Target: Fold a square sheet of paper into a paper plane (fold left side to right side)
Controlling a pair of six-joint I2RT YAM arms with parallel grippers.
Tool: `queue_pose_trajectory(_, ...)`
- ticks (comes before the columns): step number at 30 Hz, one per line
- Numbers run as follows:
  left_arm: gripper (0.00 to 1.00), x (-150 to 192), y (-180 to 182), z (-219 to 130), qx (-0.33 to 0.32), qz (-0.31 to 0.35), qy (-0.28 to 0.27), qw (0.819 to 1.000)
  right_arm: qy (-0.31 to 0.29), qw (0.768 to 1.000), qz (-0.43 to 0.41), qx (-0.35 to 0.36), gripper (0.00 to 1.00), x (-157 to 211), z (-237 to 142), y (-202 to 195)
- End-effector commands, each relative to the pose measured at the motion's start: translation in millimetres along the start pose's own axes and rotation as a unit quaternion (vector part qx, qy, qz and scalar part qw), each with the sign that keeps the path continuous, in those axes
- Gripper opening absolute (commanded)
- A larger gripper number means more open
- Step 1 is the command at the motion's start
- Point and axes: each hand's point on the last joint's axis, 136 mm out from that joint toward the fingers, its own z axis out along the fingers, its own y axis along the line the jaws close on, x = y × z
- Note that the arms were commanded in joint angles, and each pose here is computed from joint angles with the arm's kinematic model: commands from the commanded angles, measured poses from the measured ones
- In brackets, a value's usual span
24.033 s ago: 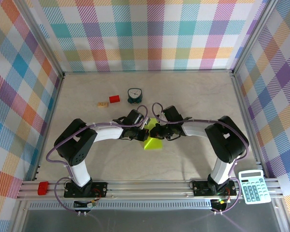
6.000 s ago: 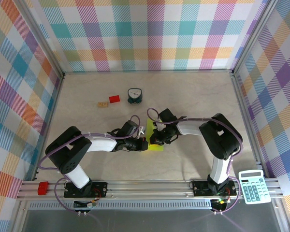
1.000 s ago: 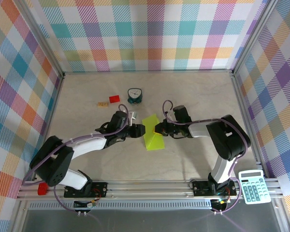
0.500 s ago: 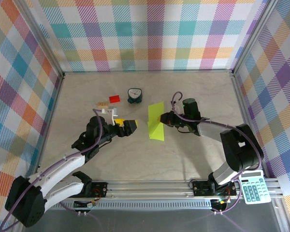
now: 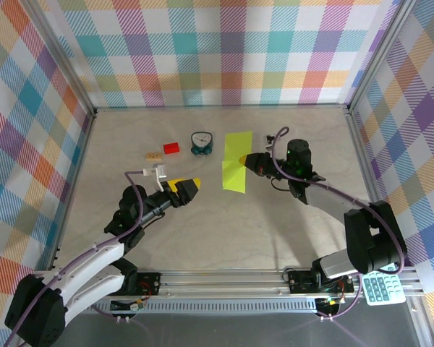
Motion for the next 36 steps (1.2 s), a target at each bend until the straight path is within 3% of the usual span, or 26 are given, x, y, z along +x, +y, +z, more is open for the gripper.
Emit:
queue_pose_trajectory(1,1.00,-3,-14,5,0.057,-0.029,-0.006,0.998,-0.013,0.999,-0.011,-0.042,0.00,-7,-6,27)
queue_pose_trajectory(10,1.00,13,-34,44,0.136,-0.072,0.045,0.987,-0.024,0.996,0.006,-0.086,0.00,-10,-5,44)
queue_pose_trajectory(16,0.93,14,-41,60,0.152,-0.075,0.059,0.984,-0.004,0.995,0.020,-0.100,0.00,3,3,50)
queue_pose_trajectory(30,0.67,14,-47,73,0.164,-0.086,0.079,0.980,0.015,0.993,0.038,-0.109,0.00,19,14,46)
queue_pose_trajectory(36,0.43,13,-41,73,0.141,-0.082,0.075,0.984,0.016,0.993,0.035,-0.109,0.03,19,13,48)
